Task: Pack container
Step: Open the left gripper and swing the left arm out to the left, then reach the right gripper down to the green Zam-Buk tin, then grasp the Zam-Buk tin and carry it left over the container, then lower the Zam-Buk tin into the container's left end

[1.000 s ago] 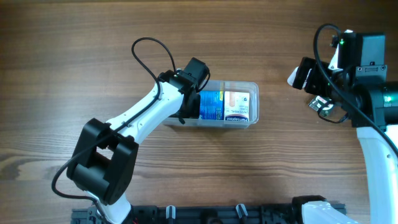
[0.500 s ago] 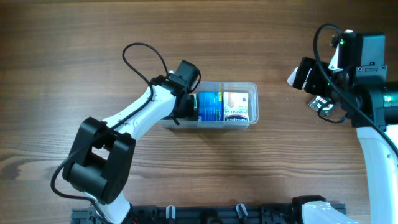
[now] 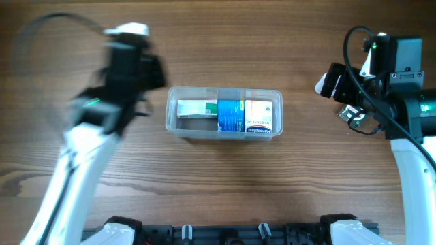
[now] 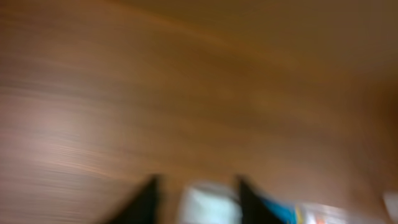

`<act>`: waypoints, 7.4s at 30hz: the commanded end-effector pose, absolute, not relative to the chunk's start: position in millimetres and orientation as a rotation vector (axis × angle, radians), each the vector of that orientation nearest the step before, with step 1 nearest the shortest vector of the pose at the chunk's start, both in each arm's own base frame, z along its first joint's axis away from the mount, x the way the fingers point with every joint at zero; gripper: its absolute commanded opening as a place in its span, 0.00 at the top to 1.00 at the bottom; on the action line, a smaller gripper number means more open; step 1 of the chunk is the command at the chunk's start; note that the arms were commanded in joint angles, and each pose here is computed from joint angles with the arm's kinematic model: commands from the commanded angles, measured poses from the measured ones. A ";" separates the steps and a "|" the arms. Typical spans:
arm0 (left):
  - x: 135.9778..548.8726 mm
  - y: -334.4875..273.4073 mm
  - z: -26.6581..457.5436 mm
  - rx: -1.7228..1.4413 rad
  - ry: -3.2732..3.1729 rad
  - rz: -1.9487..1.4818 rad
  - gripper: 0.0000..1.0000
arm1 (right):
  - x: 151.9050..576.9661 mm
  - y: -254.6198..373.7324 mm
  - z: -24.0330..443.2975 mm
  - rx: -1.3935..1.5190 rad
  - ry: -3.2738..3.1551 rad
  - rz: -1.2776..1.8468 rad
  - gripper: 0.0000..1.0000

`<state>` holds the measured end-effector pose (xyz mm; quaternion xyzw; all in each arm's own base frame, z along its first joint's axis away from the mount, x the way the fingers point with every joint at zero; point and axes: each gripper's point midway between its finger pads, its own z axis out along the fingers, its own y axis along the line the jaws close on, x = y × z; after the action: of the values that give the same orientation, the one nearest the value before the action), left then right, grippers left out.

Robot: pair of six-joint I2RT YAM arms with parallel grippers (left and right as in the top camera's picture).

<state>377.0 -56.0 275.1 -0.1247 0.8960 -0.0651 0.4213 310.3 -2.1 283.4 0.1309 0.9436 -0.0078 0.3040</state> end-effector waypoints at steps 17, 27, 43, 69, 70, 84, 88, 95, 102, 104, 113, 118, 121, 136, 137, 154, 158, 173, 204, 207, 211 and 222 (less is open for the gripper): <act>340.2 122.6 295.1 -0.888 2.044 0.017 0.00 | 312.7 -4.4 282.7 0.338 2.501 -0.040 0.00; 340.2 122.6 295.1 -0.888 2.044 0.017 0.00 | 297.6 -77.2 259.8 0.306 2.639 -0.277 0.00; 340.2 122.6 295.1 -0.888 2.044 0.017 0.00 | 334.4 -158.2 57.0 1.141 2.875 -0.189 0.00; 340.2 122.6 295.1 -0.888 2.044 0.017 0.00 | 344.5 -138.0 -3.8 1.058 2.812 -0.008 0.21; 340.2 122.6 295.1 -0.888 2.044 0.017 0.00 | 344.4 -137.9 -3.8 1.058 2.813 -0.008 0.27; 340.2 122.6 295.1 -0.888 2.044 0.017 0.00 | 327.1 -110.1 134.9 0.953 2.738 0.025 0.41; 340.2 122.6 295.1 -0.888 2.044 0.017 0.00 | 320.6 -44.9 197.6 0.700 2.646 0.099 0.42; 340.2 122.6 295.1 -0.888 2.044 0.017 0.00 | 318.8 136.3 213.2 0.268 2.663 0.422 0.44; 340.2 122.6 295.1 -0.888 2.044 0.017 0.00 | 317.1 275.7 177.7 -0.175 2.625 0.542 0.47; 340.2 122.6 295.1 -0.888 2.044 0.017 0.00 | 317.9 296.6 161.2 -0.225 2.629 0.551 0.47; 340.2 122.6 295.1 -0.888 2.044 0.017 0.00 | 324.8 340.7 122.1 -0.266 2.623 0.593 0.47; 340.2 122.6 295.1 -0.888 2.044 0.017 0.00 | 326.7 342.0 112.9 -0.247 2.637 0.583 0.47; 340.2 122.6 295.1 -0.888 2.044 0.017 0.00 | 324.1 341.4 83.8 -0.228 2.709 0.546 0.47; 340.2 122.6 295.1 -0.888 2.044 0.017 0.00 | 313.1 360.6 80.1 -0.208 2.757 0.709 0.49; 340.2 122.6 295.1 -0.888 2.044 0.017 0.00 | 311.5 361.1 79.8 -0.188 2.768 0.719 0.49; 340.2 122.6 295.1 -0.888 2.044 0.017 0.00 | 304.8 364.6 79.6 -0.181 2.794 0.761 0.28; 340.2 122.6 295.1 -0.888 2.044 0.017 0.00 | 302.7 362.2 77.6 -0.242 2.794 0.737 0.96; 340.2 122.6 295.1 -0.888 2.044 0.017 0.00 | 308.0 362.5 46.4 -0.378 2.799 0.670 0.96; 340.2 122.6 295.1 -0.888 2.044 0.017 0.00 | 303.1 351.9 90.1 -0.873 2.597 0.762 0.96; 340.2 122.6 295.1 -0.888 2.044 0.017 0.00 | 293.1 346.5 83.8 -1.250 2.434 0.676 0.96; 340.2 122.6 295.1 -0.888 2.044 0.017 0.00 | 288.6 342.2 80.7 -1.790 2.001 0.523 0.96; 340.2 122.6 295.1 -0.888 2.044 0.017 0.00 | 252.4 387.8 90.0 -2.065 1.568 0.503 0.96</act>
<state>339.9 120.6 296.2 -0.3519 0.8251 0.0095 0.4420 271.4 371.3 84.1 -0.7331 0.6145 0.1687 0.2376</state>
